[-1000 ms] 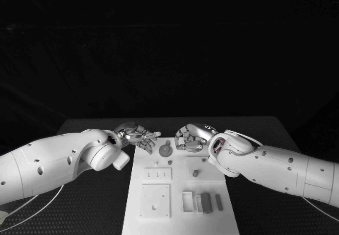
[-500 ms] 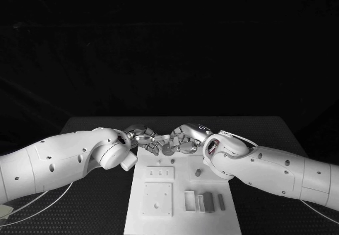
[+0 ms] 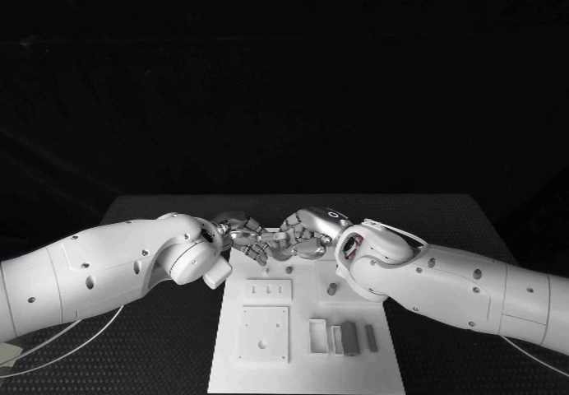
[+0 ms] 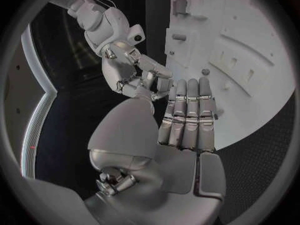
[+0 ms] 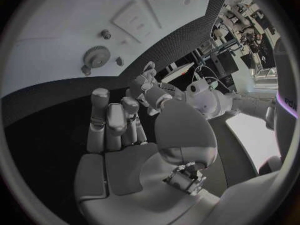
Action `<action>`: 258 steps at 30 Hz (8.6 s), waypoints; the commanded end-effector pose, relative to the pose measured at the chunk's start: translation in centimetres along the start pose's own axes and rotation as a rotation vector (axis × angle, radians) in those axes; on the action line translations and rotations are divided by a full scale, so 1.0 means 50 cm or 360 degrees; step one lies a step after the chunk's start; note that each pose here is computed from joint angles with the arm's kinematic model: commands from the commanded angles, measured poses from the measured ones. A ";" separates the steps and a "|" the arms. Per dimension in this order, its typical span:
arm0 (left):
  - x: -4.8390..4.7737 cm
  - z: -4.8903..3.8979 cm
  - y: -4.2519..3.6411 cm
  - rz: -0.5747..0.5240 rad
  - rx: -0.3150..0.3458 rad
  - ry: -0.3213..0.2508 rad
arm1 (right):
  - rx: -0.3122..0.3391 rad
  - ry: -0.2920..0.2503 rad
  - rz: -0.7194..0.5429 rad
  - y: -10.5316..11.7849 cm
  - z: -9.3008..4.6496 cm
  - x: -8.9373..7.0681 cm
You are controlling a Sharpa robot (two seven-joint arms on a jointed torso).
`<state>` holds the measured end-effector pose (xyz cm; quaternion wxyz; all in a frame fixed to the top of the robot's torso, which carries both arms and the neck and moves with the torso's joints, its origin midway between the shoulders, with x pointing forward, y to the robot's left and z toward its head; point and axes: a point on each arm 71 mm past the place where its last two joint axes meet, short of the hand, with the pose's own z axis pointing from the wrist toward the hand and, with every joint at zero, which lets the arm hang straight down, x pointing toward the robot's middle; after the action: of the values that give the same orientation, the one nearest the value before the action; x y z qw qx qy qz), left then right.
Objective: Assemble the parts on the task board
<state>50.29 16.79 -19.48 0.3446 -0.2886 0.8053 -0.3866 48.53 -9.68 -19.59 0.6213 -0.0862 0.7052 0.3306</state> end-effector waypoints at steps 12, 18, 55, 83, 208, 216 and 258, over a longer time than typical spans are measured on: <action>0.009 0.001 -0.002 0.0057 -0.0029 0.0040 | -0.0044 0.0027 -0.0023 0.021 0.004 0.006; 0.012 0.000 -0.001 -0.0051 -0.0044 0.0051 | -0.0053 0.0045 -0.0025 0.024 0.006 0.008; 0.003 -0.002 0.003 -0.0073 -0.0056 0.0012 | -0.0045 0.0074 -0.0033 0.021 0.009 0.012; 0.000 -0.001 0.007 -0.0134 -0.0094 0.0007 | 0.0013 0.0045 -0.0019 -0.001 0.010 0.007; 0.105 0.073 0.036 0.1210 -0.0425 0.0050 | 0.0198 -0.0277 0.0042 -0.114 -0.017 -0.157; 0.103 0.073 0.038 0.1212 -0.0429 0.0044 | 0.0198 -0.0275 0.0043 -0.114 -0.017 -0.157; 0.112 0.072 0.053 0.1339 -0.0456 0.0097 | 0.0197 -0.0263 0.0048 -0.114 -0.016 -0.156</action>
<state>49.52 12.50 -24.57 0.4143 0.0183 0.9027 -0.1149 52.61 -16.87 -14.36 0.6791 -0.0040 0.6705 0.2988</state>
